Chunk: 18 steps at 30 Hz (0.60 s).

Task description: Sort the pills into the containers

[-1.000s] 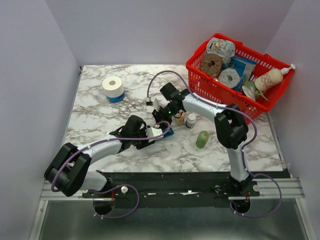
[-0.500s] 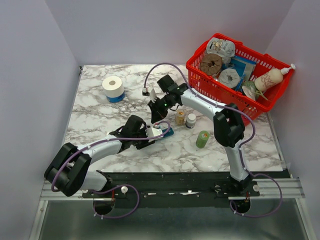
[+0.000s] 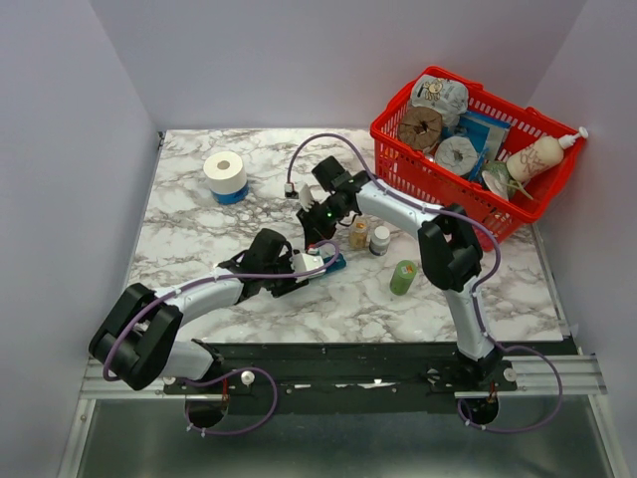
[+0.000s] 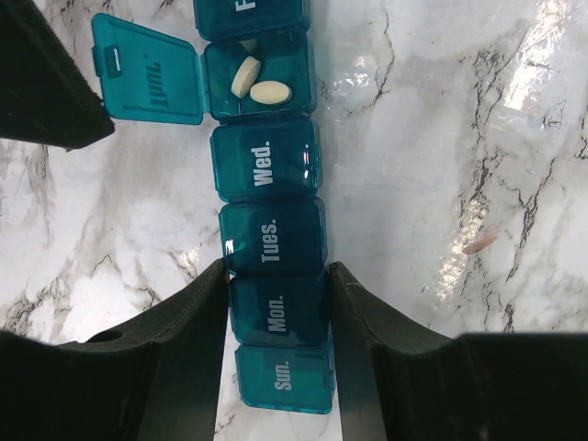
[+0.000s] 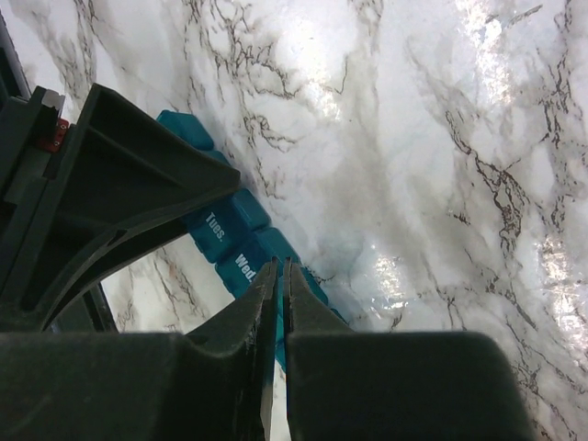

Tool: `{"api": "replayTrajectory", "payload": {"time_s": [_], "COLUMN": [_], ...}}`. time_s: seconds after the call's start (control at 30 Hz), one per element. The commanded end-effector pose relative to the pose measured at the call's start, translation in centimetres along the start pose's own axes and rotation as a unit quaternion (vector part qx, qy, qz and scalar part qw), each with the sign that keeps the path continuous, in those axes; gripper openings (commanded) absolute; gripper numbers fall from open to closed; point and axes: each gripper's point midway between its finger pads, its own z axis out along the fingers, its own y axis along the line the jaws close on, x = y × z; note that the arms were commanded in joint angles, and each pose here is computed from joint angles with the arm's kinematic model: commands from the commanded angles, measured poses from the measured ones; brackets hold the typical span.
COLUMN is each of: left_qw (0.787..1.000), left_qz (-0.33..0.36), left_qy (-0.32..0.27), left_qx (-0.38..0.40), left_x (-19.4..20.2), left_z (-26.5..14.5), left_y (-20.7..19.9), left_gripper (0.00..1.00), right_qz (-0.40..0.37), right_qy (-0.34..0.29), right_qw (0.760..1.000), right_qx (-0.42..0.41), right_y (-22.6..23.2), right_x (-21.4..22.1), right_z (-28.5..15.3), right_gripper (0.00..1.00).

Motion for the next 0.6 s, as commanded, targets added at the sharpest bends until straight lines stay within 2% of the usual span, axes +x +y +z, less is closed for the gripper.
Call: {"api": "replayTrajectory", "payload": {"time_s": [0.0,0.57], "left_qw": [1.0,0.999], "left_qz": [-0.015,-0.02], "left_qy": [0.026,0.036], "left_qx": [0.008,0.007], "left_x": [1.2,1.6], "left_z": [0.1,0.2], "left_y": [-0.5,-0.4], "left_gripper": [0.16,0.16], "right_qz": [0.006,0.004], "right_qy": [0.019,0.028], "right_qw": [1.0,1.0], "right_qx": [0.002,-0.005], "right_y": [0.2,1.6], "right_x": [1.2,2.7], "right_z": [0.2,-1.0], "right_gripper": [0.13,0.11]}}
